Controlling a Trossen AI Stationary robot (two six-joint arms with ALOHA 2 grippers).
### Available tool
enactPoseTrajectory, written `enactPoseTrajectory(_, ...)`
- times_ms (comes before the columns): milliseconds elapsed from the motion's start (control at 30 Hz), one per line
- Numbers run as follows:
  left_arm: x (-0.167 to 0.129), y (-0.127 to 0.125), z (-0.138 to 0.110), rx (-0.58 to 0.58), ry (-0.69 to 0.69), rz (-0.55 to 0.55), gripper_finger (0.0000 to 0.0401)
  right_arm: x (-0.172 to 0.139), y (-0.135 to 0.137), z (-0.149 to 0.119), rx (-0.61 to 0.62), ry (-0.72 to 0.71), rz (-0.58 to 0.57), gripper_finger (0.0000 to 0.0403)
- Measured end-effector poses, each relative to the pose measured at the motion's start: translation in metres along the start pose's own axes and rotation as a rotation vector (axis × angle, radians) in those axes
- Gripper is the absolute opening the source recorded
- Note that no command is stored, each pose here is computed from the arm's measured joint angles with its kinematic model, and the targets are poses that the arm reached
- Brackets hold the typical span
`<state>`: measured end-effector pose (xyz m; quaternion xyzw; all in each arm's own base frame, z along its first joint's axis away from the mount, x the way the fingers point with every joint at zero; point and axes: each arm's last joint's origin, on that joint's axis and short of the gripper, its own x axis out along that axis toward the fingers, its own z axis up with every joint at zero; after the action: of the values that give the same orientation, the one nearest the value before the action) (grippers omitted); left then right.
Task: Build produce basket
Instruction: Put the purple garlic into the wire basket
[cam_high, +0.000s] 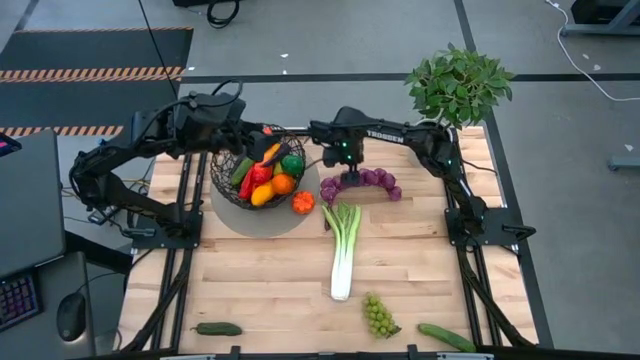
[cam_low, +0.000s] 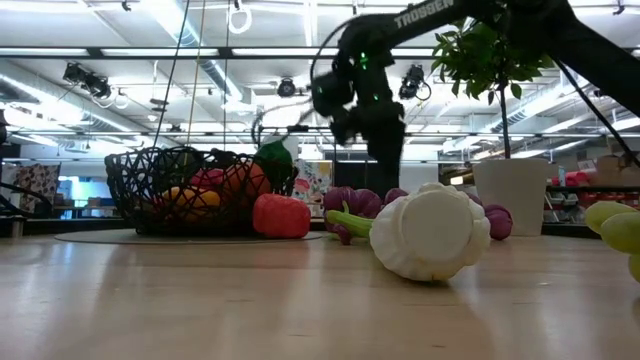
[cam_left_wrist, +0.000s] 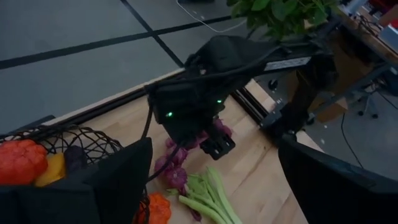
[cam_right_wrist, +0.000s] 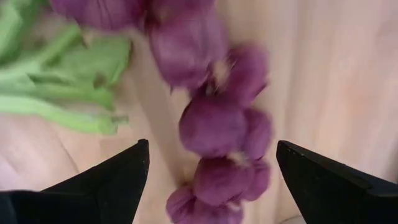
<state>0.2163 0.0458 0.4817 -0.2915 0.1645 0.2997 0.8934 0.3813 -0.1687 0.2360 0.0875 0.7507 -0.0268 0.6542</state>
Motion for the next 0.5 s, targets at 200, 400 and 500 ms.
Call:
enactPoseTrajectory(200,-0.001,-0.004,-0.003,0.012,0.014,-0.016,0.0357,0.023,0.002,-0.004,0.039,0.077,0.084,0.0354)
enactPoseTrajectory(400,-0.001,-0.003,-0.004,-0.019,0.017,-0.014,0.0357,0.027,0.001,-0.012,0.043,0.044,0.071,0.0354)
enactPoseTrajectory(500,-0.001,-0.003,-0.004,-0.022,0.016,-0.013,0.0357,0.029,-0.004,-0.018,0.063,-0.013,0.041,0.0354)
